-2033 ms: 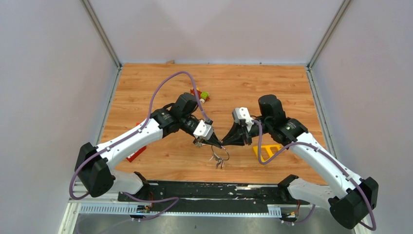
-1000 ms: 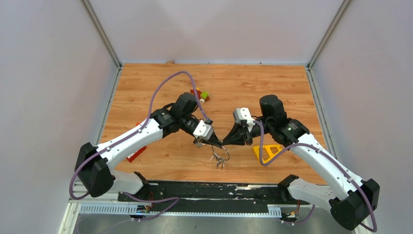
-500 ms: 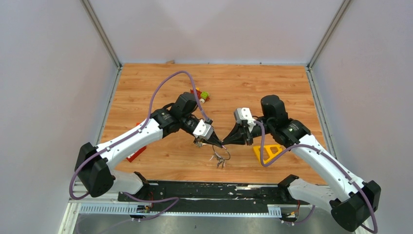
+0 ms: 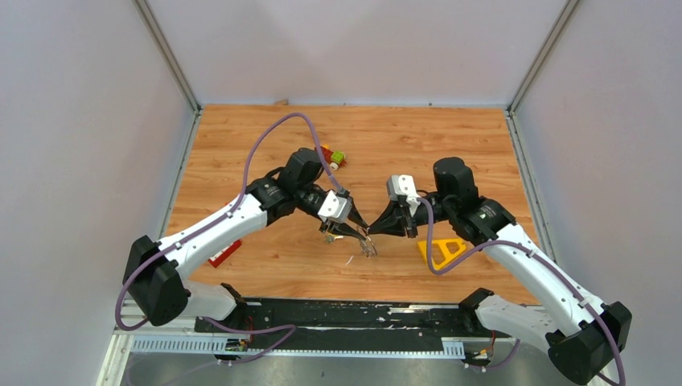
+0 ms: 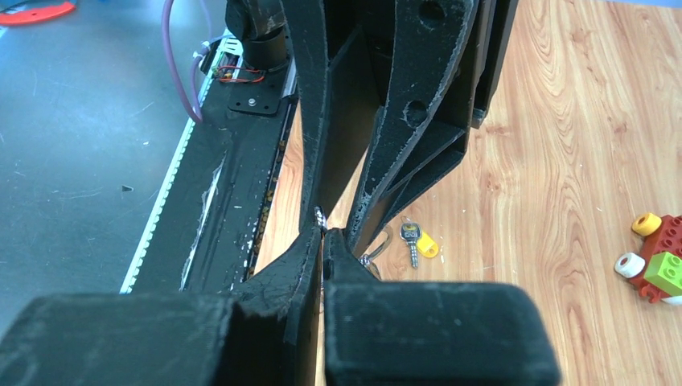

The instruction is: Put the keys on the keyring

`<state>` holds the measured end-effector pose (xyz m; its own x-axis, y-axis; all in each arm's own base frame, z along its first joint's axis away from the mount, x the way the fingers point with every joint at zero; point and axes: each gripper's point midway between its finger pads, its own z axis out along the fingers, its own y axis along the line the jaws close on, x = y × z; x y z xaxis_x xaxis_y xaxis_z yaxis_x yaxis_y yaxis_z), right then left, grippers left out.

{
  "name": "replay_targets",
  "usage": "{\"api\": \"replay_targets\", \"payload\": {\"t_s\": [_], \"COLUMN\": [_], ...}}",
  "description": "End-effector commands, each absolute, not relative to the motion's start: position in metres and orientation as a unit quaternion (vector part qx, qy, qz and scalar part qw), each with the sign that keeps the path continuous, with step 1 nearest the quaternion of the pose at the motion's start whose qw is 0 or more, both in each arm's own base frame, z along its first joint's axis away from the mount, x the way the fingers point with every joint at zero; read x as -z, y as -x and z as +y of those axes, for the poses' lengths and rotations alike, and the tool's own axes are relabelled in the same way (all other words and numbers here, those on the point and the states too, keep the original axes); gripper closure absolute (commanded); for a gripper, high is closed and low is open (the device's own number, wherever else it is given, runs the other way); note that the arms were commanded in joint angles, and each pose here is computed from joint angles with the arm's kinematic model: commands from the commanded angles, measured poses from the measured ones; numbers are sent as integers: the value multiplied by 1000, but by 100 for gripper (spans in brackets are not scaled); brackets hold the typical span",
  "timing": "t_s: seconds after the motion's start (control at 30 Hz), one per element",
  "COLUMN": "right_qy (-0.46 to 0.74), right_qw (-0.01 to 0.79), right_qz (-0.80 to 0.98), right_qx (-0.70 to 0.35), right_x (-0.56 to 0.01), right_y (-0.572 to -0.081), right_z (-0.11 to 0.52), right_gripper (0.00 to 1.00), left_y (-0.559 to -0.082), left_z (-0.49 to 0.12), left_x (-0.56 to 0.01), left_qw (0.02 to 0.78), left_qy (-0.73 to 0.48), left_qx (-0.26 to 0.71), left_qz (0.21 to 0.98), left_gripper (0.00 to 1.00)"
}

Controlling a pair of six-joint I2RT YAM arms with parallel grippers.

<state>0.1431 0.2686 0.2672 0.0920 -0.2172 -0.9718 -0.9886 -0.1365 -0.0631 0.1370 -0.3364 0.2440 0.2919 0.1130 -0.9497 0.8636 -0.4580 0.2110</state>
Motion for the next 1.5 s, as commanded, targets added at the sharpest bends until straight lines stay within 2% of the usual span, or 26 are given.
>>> {"api": "replay_targets", "payload": {"t_s": [0.0, 0.37, 0.7, 0.83, 0.97, 1.1, 1.23, 1.47], "right_qy": [597, 556, 491, 456, 445, 445, 446, 450], "right_qw": [452, 483, 516, 531, 538, 544, 547, 552], "right_qz": [495, 553, 621, 640, 638, 636, 636, 632], "right_qx": [-440, -389, -327, -317, -325, -319, -312, -305], "right_x": [-280, -277, -276, -278, -283, -285, -283, -285], "right_y": [-148, -177, -214, -227, -227, -227, -228, -226], "right_z": [270, 263, 241, 229, 221, 217, 214, 211], "right_gripper": [100, 100, 100, 100, 100, 100, 100, 100], "left_y": [-139, -185, -238, -248, -248, -257, -262, -245], "left_z": [-334, -307, -254, -244, -243, -242, -240, -244], "left_x": [-259, -261, -223, -207, -186, -161, -134, -93], "left_qw": [412, 469, 487, 466, 440, 405, 338, 255], "left_qy": [-703, -688, -618, -588, -593, -606, -602, -576], "left_qx": [474, 381, 229, 206, 206, 191, 180, 174], "left_qz": [335, 401, 573, 629, 642, 658, 700, 756], "left_gripper": [63, 45, 36, 28, 25, 24, 26, 28]}}
